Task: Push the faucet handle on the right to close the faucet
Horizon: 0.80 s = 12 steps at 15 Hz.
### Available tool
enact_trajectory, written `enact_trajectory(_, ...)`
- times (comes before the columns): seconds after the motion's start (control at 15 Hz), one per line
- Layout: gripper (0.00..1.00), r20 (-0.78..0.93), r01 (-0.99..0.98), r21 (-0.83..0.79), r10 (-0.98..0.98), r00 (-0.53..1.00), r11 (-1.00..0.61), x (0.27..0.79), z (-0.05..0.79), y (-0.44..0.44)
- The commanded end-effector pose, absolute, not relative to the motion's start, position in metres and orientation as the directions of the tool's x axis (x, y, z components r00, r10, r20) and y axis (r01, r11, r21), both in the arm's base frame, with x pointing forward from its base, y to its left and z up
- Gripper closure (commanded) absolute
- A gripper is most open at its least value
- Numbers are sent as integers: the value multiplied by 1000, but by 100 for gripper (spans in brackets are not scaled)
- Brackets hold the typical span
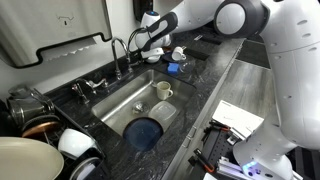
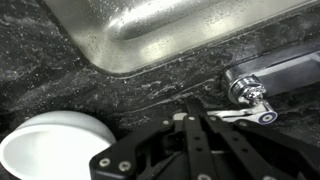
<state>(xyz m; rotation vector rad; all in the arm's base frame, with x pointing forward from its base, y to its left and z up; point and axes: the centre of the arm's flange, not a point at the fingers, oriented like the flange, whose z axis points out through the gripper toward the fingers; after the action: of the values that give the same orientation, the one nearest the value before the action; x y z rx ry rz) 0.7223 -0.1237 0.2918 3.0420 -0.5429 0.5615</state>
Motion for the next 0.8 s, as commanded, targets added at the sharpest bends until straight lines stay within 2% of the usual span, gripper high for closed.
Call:
enact_trajectory(0.0, 100, 432, -348, -102, -357, 828, -932, 746, 286, -128)
enact_trajectory(0.53, 100, 262, -308, -13, -301, 917, -951, 716, 329, -151)
enact_trajectory(0.73, 100, 135, -234, 12, -230, 964, -972, 689, 359, -172)
